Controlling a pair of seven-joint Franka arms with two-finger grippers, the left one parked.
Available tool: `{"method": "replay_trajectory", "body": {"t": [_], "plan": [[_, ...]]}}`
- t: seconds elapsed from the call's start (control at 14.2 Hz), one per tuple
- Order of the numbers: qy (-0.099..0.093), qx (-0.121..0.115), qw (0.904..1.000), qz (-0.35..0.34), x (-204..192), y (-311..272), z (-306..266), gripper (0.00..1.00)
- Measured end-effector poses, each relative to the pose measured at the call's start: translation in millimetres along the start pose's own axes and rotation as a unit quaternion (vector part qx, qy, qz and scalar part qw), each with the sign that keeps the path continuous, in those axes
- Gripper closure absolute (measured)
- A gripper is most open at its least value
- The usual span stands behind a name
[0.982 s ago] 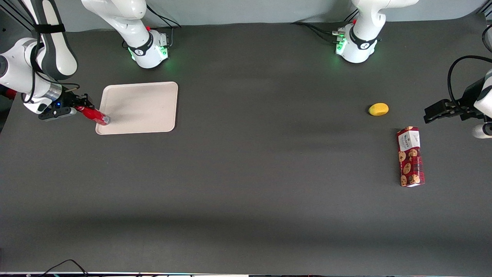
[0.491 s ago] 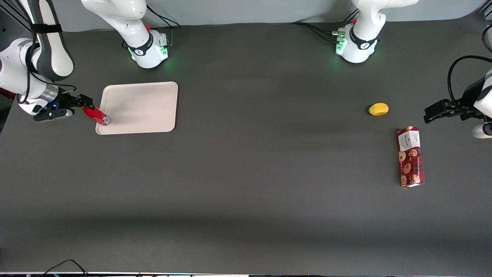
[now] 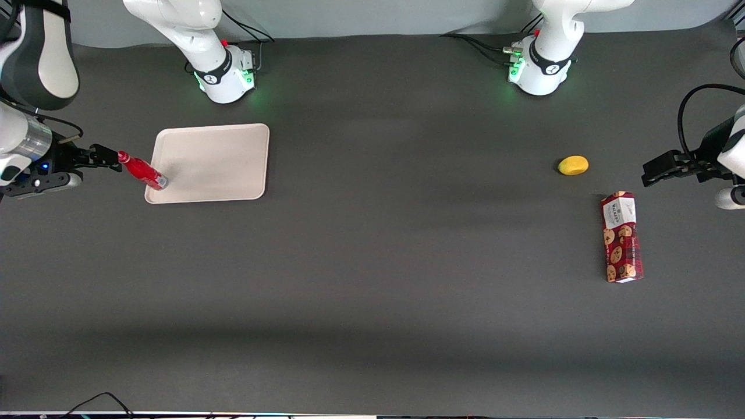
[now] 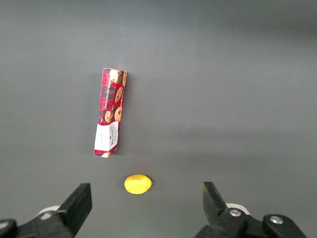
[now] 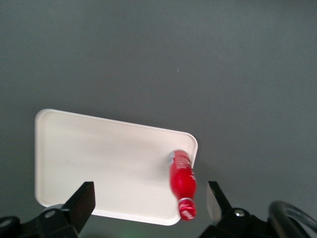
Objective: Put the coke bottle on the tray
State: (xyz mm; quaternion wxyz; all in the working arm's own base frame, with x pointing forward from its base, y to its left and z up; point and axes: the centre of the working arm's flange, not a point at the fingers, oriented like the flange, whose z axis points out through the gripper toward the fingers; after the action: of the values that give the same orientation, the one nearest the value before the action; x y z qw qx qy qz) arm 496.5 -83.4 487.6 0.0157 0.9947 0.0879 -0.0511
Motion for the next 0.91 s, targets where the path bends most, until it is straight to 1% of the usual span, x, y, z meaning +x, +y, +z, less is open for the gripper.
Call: {"method": "replay_trajectory", "body": {"t": [0.07, 0.21, 0.28, 0.35, 0.56, 0.63, 0.77, 0.91], "plan": [[0.011, -0.009, 0.9999, 0.005, 11, -23, -24, 0.00], [0.040, -0.023, 0.9989, 0.007, 26, -58, -60, 0.00], [0.052, -0.026, 0.9983, 0.002, 33, -67, -74, 0.00], [0.059, -0.026, 0.9979, -0.003, 39, -72, -85, 0.00], [0.061, -0.019, 0.9979, -0.009, 57, -71, -108, 0.00], [0.065, -0.018, 0.9976, -0.013, 63, -73, -114, 0.00], [0.065, -0.015, 0.9976, -0.018, 68, -86, -119, 0.00], [0.059, -0.012, 0.9981, 0.017, 69, -102, -119, 0.00]]}}
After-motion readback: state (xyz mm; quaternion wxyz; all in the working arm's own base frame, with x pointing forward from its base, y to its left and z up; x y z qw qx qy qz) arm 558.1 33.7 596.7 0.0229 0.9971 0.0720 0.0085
